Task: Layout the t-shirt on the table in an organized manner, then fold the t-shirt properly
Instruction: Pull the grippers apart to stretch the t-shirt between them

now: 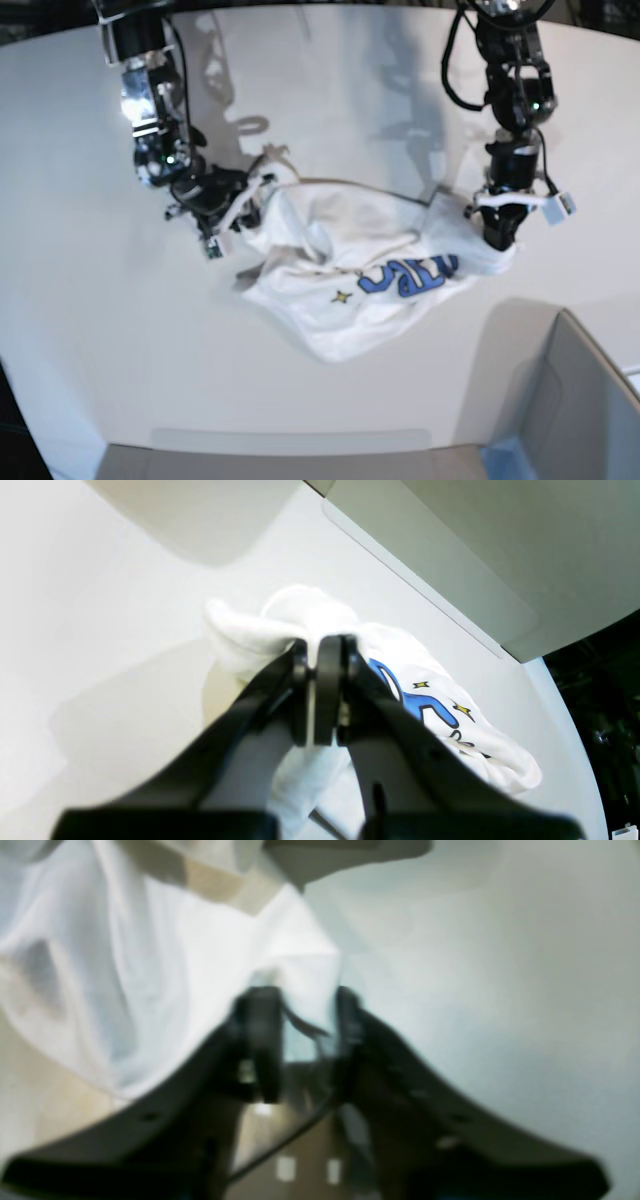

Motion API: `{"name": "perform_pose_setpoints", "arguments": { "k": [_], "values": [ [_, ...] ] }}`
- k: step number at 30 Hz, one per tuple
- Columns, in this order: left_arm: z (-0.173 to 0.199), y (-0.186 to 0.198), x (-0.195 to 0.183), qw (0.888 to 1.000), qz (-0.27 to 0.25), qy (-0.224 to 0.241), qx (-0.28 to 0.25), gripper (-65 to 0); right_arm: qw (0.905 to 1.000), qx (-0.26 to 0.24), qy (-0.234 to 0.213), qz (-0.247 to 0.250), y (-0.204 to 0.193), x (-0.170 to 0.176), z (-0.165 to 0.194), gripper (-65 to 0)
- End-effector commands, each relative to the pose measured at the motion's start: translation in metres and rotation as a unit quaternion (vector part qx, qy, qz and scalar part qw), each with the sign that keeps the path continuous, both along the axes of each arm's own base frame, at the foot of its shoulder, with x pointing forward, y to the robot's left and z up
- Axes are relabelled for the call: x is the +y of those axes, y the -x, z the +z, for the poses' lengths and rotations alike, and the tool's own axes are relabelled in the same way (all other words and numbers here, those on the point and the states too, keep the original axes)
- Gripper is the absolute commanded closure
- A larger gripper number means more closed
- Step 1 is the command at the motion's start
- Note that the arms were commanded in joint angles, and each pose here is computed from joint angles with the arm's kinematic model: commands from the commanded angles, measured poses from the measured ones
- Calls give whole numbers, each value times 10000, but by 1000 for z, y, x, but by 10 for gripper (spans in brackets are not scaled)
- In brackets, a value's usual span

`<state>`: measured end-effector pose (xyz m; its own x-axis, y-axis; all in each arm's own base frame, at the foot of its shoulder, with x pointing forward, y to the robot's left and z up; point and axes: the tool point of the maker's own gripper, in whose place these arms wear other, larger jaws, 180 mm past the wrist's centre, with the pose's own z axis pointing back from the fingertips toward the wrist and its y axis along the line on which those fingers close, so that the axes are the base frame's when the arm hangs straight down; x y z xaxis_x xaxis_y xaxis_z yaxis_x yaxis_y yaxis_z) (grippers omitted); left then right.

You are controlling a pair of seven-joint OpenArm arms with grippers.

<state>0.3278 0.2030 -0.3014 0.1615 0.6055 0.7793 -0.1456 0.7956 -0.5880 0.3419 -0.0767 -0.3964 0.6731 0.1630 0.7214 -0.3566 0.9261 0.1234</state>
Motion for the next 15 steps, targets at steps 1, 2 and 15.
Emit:
{"name": "perform_pose_setpoints", "arguments": {
  "k": [1,2,15],
  "values": [
    [15,-4,4,9996,29,-66,-266,0,9994,-324,49,-126,-19,-10,19,-12],
    [15,-4,4,9996,29,-66,-258,0,9989,-394,64,-239,-24,-19,24,0],
    [13,-3,0,9997,-3,-27,-233,0,9521,-2716,1176,-769,-74,-136,207,0]
  ]
}}
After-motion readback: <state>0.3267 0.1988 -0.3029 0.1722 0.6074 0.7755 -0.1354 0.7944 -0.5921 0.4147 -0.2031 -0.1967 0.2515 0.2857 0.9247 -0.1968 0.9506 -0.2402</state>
